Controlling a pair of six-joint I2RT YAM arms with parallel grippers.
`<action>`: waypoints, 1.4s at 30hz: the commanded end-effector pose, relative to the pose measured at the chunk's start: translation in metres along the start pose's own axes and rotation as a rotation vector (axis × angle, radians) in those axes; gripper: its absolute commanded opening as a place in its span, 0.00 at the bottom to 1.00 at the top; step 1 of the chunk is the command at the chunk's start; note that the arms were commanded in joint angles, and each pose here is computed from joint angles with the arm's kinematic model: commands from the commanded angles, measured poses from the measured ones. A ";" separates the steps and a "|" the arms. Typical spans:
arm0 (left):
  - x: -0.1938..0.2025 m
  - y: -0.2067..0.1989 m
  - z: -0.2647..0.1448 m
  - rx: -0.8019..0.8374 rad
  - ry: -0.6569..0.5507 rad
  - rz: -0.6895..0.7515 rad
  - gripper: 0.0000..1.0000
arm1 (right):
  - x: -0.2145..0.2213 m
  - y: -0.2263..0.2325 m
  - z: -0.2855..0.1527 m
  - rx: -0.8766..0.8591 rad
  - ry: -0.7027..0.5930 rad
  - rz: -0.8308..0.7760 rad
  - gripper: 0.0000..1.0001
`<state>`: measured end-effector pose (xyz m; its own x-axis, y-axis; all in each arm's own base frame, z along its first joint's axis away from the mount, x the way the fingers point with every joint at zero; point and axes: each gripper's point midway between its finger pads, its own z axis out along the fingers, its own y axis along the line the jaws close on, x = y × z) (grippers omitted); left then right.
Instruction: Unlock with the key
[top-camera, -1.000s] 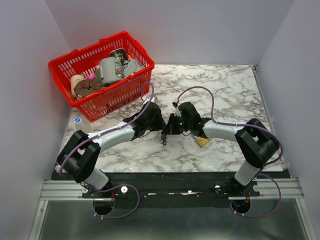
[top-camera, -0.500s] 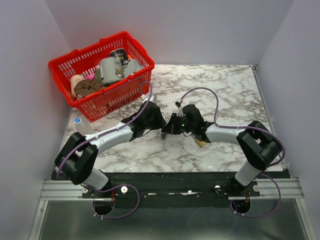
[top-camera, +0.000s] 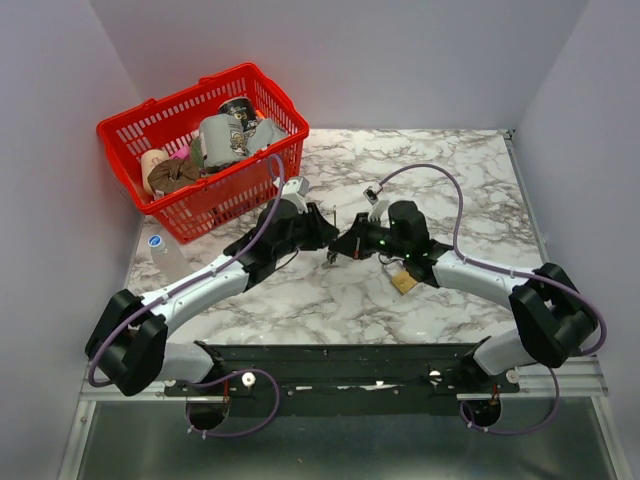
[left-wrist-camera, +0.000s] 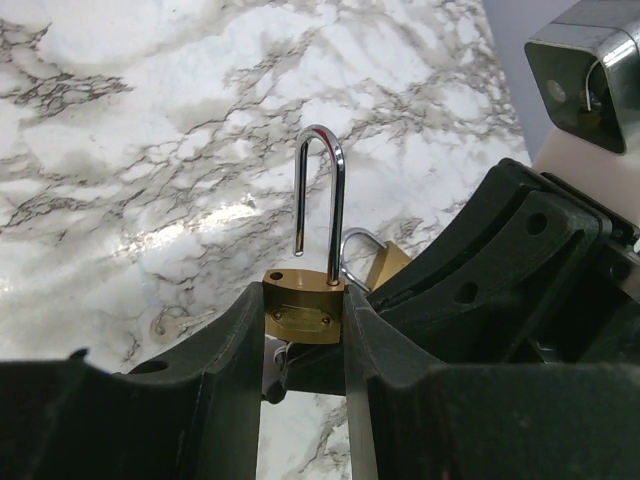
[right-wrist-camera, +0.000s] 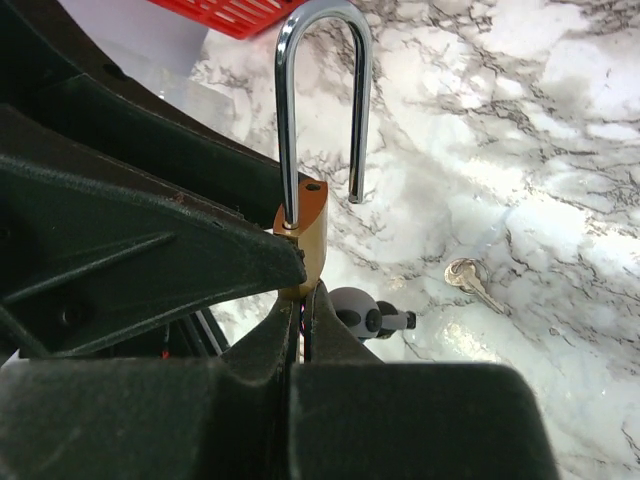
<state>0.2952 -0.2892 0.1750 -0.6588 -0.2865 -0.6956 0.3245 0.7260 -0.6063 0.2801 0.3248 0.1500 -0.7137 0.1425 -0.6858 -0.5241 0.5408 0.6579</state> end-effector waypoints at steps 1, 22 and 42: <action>0.040 -0.023 -0.012 0.154 0.166 0.000 0.00 | -0.058 0.047 -0.014 -0.160 -0.180 -0.125 0.01; 0.022 -0.002 -0.008 0.076 0.176 0.051 0.00 | 0.003 0.050 -0.052 -0.218 0.076 -0.257 0.53; 0.038 -0.065 -0.082 0.565 0.222 0.278 0.00 | -0.055 0.088 -0.096 -0.364 -0.008 -0.419 0.69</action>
<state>0.2230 -0.2890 0.1959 -0.6701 0.0016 -0.7423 0.6482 0.4886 -0.5840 0.2369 0.2817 0.2515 -0.4913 0.0060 -0.8710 -0.8230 0.3241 0.4664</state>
